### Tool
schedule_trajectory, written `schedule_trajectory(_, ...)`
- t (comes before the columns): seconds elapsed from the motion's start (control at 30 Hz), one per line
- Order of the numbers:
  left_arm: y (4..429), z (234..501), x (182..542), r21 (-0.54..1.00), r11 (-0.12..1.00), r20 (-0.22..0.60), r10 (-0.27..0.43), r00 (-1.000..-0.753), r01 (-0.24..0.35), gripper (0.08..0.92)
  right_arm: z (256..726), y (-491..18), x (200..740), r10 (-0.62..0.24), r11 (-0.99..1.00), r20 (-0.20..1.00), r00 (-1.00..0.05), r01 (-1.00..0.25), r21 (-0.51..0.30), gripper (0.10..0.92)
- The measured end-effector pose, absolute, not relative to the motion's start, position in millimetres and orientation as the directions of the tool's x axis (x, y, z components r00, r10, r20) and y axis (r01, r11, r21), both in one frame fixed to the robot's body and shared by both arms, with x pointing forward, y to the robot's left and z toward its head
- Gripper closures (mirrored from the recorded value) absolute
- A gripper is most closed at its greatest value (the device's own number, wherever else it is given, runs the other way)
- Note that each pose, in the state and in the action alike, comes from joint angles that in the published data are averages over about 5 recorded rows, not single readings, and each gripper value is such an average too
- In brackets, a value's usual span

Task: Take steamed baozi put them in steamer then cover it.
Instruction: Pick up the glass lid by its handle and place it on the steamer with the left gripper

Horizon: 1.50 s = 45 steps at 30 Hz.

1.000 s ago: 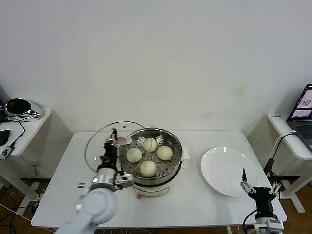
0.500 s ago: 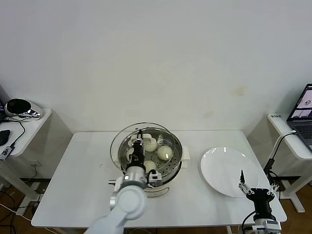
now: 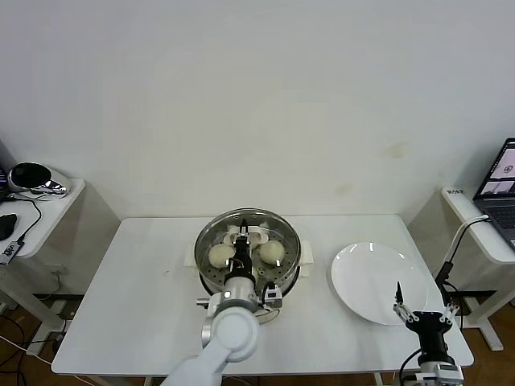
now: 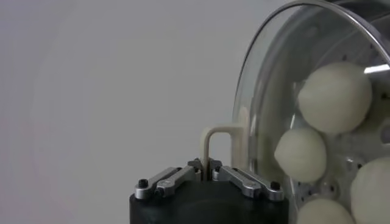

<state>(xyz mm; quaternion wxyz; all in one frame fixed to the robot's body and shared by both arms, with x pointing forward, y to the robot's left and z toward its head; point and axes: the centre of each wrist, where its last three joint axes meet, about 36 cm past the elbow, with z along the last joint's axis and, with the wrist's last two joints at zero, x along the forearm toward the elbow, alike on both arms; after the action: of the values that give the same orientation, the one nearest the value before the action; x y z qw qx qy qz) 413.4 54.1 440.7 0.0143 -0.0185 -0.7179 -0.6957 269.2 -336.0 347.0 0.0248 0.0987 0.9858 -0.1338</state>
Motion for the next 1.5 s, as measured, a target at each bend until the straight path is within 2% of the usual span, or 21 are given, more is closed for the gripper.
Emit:
schedule_trajectory(0.87, 42, 425, 418, 0.998, 0.036, 0.055, -0.008, -0.998, 0.055, 0.864, 340, -337, 270, 0.162, 0.949, -0.065, -0.985, 0.174, -0.263, 0.2)
schedule_trajectory(0.97, 41, 425, 415, 0.997, 0.047, 0.059, -0.006, -0.998, 0.058, 0.816, 340, -337, 270, 0.161, 0.949, -0.064, -0.985, 0.172, -0.263, 0.2)
schedule_trajectory(1.23, 47, 430, 396, 0.996, 0.078, 0.053, 0.018, -0.998, 0.054, 0.586, 338, -336, 270, 0.154, 0.951, -0.058, -0.986, 0.164, -0.264, 0.2)
schedule_trajectory(1.5, 78, 451, 359, 0.985, 0.173, 0.015, 0.056, -0.998, 0.025, 0.361, 337, -334, 270, 0.145, 0.952, -0.055, -0.988, 0.154, -0.263, 0.2)
